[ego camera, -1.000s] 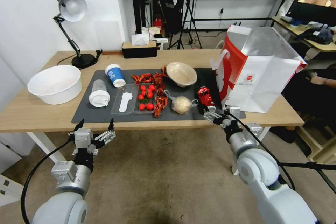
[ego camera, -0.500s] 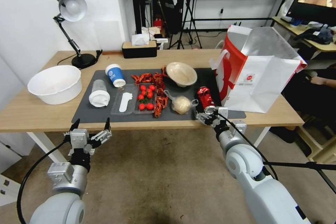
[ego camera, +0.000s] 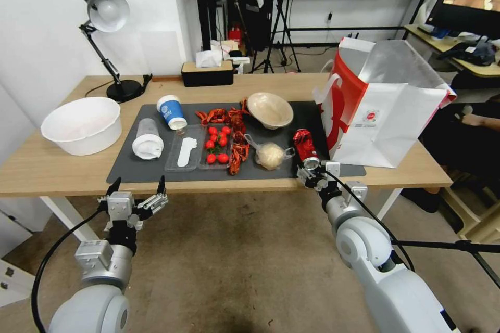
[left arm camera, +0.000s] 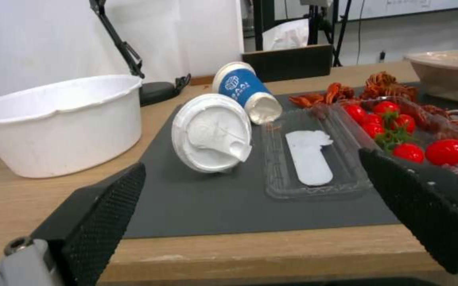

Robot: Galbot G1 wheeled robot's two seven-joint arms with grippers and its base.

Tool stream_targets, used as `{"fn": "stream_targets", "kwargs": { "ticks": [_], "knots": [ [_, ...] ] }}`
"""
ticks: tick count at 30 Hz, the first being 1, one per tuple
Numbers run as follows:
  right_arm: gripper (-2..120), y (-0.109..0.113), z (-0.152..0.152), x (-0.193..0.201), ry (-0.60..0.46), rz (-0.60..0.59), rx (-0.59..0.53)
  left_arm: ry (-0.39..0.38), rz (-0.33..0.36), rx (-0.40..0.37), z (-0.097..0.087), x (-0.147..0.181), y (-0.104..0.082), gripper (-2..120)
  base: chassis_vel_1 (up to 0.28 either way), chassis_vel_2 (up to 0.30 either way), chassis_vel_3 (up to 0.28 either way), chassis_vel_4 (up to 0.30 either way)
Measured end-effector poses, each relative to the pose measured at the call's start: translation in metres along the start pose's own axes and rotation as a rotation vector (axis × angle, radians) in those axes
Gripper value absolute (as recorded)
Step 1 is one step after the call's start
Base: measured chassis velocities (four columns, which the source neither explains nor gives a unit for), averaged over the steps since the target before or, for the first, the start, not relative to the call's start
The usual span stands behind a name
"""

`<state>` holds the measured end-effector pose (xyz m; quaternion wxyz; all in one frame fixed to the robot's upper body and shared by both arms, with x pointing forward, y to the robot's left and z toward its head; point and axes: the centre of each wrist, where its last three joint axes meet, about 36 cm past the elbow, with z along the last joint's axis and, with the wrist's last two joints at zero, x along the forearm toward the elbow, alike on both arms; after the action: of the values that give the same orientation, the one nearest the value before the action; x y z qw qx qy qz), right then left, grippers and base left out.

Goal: Pick up the trash from the table and place it into the takeout bag.

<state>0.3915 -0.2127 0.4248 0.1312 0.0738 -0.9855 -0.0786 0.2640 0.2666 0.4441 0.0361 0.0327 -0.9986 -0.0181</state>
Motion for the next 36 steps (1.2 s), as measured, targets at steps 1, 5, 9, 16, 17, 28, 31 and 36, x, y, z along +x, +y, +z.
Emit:
{"fn": "stream_targets", "kwargs": {
  "ticks": [1,5,9,16,17,28,31,36],
  "knots": [
    [53,0.002,-0.005,0.006,-0.015,-0.007,-0.001,0.0,0.0,-0.001,0.001,0.0,0.0,100,0.0,0.0,0.0,0.0],
    [53,0.008,-0.019,0.026,-0.062,-0.058,0.002,-0.002,0.0,0.0,0.002,0.0,0.0,100,0.0,0.0,0.0,0.0],
    [53,0.011,-0.033,0.044,-0.135,-0.157,0.009,-0.007,0.002,0.0,0.003,0.0,-0.002,100,0.0,0.0,0.0,0.0],
    [53,0.005,-0.071,0.06,-0.317,-0.266,0.005,-0.013,0.003,-0.004,0.004,0.002,-0.003,100,0.0,0.0,0.0,0.0],
    [53,0.002,-0.08,0.062,-0.349,-0.271,-0.004,-0.014,0.003,-0.005,0.004,0.002,-0.003,100,0.0,0.0,0.0,0.0],
    [53,-0.041,-0.173,0.061,-0.544,-0.093,-0.065,-0.018,0.003,-0.016,0.004,0.007,-0.006,100,0.0,0.0,0.0,0.0],
    [53,-0.056,-0.195,0.047,-0.516,0.059,-0.07,-0.022,0.004,-0.02,0.005,0.008,-0.006,100,0.0,0.0,0.0,0.0],
    [53,-0.068,-0.208,0.032,-0.444,0.178,-0.085,-0.025,0.003,-0.022,0.005,0.01,-0.006,100,0.0,0.0,0.0,0.0]
  ]
}}
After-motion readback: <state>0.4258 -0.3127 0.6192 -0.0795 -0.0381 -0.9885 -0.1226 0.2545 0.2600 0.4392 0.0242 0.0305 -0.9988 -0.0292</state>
